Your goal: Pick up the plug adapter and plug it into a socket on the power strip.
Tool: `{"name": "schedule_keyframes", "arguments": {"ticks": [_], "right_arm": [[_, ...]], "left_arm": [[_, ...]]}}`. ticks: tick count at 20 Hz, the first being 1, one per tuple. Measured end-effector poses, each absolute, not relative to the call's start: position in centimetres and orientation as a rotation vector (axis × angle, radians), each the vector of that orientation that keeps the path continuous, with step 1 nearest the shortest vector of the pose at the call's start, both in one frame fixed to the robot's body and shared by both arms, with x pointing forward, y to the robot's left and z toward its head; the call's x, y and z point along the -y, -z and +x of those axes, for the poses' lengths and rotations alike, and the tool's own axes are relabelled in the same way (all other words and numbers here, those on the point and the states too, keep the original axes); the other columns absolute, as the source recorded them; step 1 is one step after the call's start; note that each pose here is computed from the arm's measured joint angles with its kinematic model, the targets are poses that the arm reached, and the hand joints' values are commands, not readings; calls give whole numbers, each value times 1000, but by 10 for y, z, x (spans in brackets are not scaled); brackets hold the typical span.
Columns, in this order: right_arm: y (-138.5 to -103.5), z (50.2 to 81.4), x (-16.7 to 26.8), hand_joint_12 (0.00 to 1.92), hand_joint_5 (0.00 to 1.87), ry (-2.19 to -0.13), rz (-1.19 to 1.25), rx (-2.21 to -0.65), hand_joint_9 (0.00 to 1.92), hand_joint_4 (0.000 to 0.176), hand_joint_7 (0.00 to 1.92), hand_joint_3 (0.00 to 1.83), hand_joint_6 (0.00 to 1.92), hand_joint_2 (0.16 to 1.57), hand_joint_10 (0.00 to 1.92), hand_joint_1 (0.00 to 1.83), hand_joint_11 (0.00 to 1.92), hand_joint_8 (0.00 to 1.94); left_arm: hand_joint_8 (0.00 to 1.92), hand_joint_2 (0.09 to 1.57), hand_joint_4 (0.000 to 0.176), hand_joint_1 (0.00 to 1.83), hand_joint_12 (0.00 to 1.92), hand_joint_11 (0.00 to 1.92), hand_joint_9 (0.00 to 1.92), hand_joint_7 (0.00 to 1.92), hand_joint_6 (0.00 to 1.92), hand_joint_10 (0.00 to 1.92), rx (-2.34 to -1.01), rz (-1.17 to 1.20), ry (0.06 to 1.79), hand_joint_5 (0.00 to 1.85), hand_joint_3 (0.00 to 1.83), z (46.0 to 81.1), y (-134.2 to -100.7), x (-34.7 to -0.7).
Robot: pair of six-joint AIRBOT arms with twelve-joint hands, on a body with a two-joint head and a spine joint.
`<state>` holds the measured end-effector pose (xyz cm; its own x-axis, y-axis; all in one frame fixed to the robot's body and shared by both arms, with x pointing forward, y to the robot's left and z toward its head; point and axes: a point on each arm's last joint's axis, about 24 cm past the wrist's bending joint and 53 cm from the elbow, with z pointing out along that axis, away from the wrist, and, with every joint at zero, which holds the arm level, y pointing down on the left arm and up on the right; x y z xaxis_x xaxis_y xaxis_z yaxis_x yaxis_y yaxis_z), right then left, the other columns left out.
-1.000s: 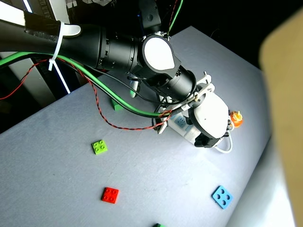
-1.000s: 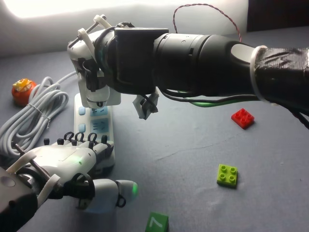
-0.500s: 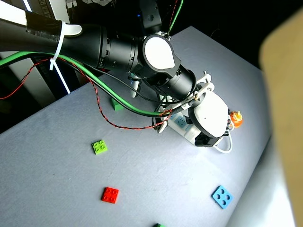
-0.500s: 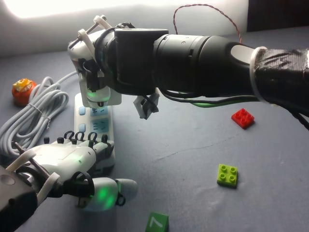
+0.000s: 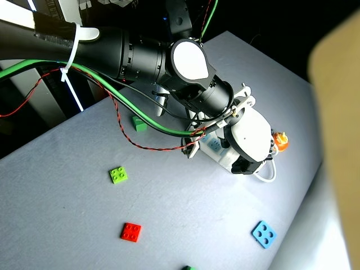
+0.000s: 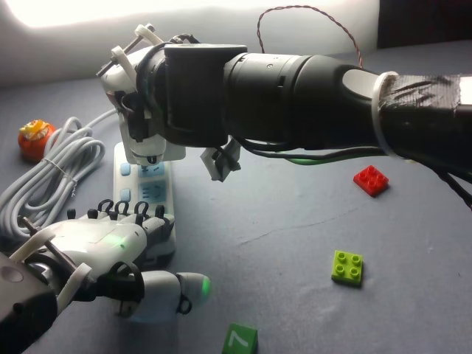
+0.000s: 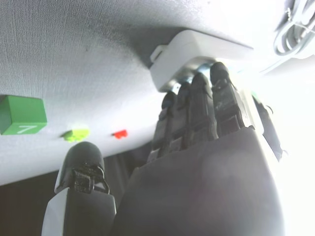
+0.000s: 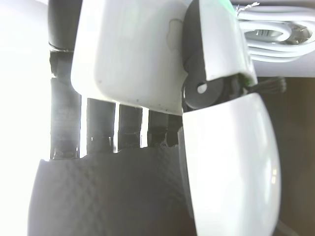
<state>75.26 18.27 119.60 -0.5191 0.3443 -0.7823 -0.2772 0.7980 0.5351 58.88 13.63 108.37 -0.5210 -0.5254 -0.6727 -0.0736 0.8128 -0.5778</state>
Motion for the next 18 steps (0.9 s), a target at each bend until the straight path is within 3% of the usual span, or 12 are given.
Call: {"name": "schedule_keyframes", "arguments": {"ticks": [4, 5, 6, 8, 9, 10, 11, 13, 14, 15, 16, 18], "right_arm": [[-1196, 752, -184, 857, 1022, -756, 36, -1972, 1300, 17, 1152, 2, 911, 1071, 5, 1240, 908, 709], [-1195, 752, -184, 858, 1030, -754, 36, -1973, 1132, 0, 1171, 6, 864, 1048, 722, 1361, 914, 612], [-1192, 750, -185, 871, 1015, -745, 22, -1990, 1081, 0, 1154, 1, 882, 1053, 897, 1383, 909, 631], [-1190, 748, -186, 871, 1015, -740, 14, -1999, 1081, 0, 1154, 1, 882, 1053, 897, 1383, 909, 631], [-1190, 748, -186, 866, 1036, -737, 14, -1999, 1117, 0, 1169, 0, 884, 1062, 509, 1272, 904, 662], [-1190, 748, -186, 836, 1053, -737, 15, -2000, 1253, 12, 1195, 0, 856, 1056, 159, 1249, 932, 641], [-1189, 748, -185, 830, 1046, -733, 14, -2000, 1296, 12, 1190, 0, 870, 1059, 72, 1247, 946, 650], [-1189, 749, -185, 852, 1046, -733, 19, -2002, 1306, 13, 1186, 0, 867, 1060, 40, 1247, 933, 657], [-1189, 749, -185, 857, 1051, -733, 17, -2002, 1149, 0, 1207, 0, 837, 1042, 696, 1364, 927, 549], [-1189, 749, -185, 863, 1055, -731, 18, -2002, 1145, 0, 1198, 0, 855, 1053, 448, 1271, 902, 613], [-1189, 749, -186, 885, 1046, -730, 19, -2003, 1209, 12, 1181, 0, 880, 1061, 259, 1249, 891, 649], [-1188, 751, -187, 884, 1034, -720, 11, -2000, 1275, 14, 1179, 0, 893, 1064, 95, 1244, 895, 662]], "left_arm": [[1, 1201, 0, 0, 209, 0, 97, 108, 0, 0, -2063, -440, 613, 64, 0, 589, -1084, -136], [1, 1198, 0, 0, 207, 0, 94, 107, 1, 0, -2063, -440, 613, 67, 0, 589, -1084, -136], [1, 1197, 0, 0, 206, 0, 94, 107, 2, 0, -2064, -440, 614, 67, 0, 589, -1084, -136], [1, 1197, 0, 0, 206, 0, 94, 107, 2, 0, -2065, -438, 613, 67, 0, 588, -1083, -135], [2, 1202, 0, 0, 157, 0, 93, 113, 2, 0, -2065, -437, 613, 71, 0, 588, -1083, -135], [2, 1202, 0, 0, 133, 0, 90, 113, 1, 1, -2066, -436, 613, 75, 0, 588, -1083, -135], [2, 1198, 0, 0, 152, 0, 93, 115, 1, 2, -2066, -436, 613, 79, 0, 588, -1083, -135], [4, 1200, 0, 0, 171, 0, 105, 124, 2, 5, -2066, -436, 614, 84, 0, 588, -1083, -135], [4, 1202, 0, 0, 139, 0, 94, 110, 1, 3, -2066, -436, 614, 71, 0, 588, -1083, -135], [1, 1203, 0, 0, 115, 0, 83, 98, 0, 1, -2067, -435, 615, 59, 1, 587, -1083, -133], [2, 1204, 0, 0, 136, 0, 86, 100, 1, 2, -2067, -435, 617, 61, 1, 587, -1082, -132], [1, 1208, 0, 0, 141, 0, 86, 99, 0, 1, -2067, -436, 617, 53, 2, 586, -1082, -130]]}}
